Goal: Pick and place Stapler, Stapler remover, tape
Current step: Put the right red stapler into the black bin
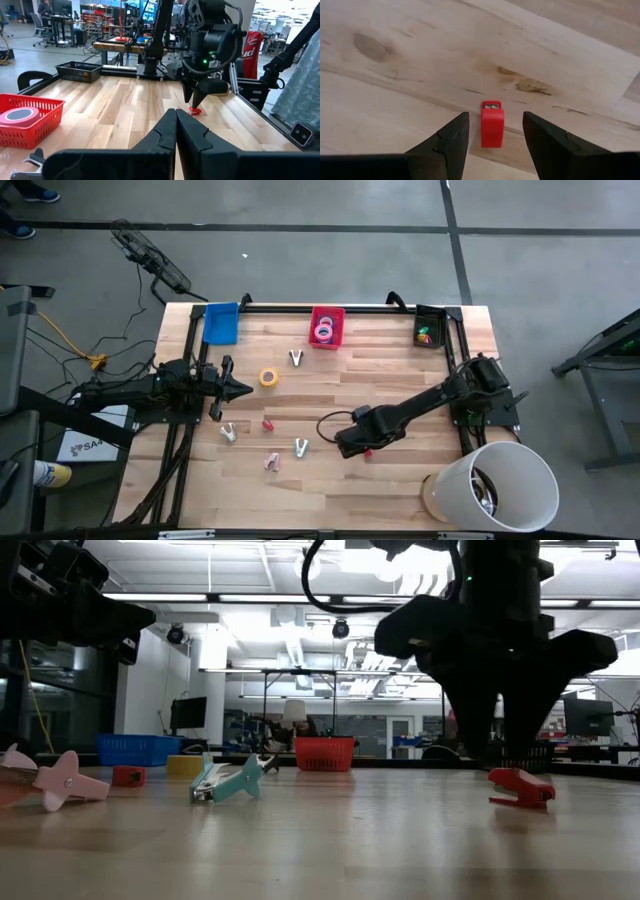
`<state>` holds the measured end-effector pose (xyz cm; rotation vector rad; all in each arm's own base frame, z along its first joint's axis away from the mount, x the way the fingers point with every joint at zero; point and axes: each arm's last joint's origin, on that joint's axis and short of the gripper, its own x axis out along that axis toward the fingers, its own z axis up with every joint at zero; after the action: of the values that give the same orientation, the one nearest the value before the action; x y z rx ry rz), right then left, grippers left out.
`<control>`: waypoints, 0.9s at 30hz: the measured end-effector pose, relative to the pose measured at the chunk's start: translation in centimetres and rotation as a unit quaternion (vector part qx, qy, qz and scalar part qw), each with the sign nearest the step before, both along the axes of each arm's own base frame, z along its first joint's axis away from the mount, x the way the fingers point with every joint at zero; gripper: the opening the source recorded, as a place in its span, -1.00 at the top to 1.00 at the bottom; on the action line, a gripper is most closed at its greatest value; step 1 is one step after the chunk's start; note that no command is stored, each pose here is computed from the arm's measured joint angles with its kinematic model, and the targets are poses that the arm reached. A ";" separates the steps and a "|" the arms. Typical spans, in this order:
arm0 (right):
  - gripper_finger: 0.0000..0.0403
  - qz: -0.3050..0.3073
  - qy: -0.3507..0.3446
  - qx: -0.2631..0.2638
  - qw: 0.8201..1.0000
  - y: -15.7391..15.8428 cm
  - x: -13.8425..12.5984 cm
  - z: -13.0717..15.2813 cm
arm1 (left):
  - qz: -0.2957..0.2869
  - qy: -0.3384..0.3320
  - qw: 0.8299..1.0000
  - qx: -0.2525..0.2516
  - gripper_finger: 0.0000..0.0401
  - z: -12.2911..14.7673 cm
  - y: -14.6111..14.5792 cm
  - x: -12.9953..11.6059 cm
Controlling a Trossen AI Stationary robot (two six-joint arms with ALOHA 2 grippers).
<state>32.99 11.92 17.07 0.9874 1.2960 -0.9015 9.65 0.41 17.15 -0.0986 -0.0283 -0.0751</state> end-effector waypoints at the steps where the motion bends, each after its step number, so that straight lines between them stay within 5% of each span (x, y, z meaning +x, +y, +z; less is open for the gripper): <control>1: 0.12 -0.001 0.000 0.000 1.000 0.1 0.0 0.0 | 0.000 0.000 1.000 0.000 1.00 0.0 0.0 0.0; 27: 0.12 0.008 0.001 -0.025 1.000 1.7 -0.3 -1.4 | 0.000 0.000 1.000 0.000 1.00 0.0 0.0 0.0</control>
<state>32.72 13.66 15.65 0.9361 1.2762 -0.9193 9.65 0.41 17.16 -0.0986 -0.0286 -0.0748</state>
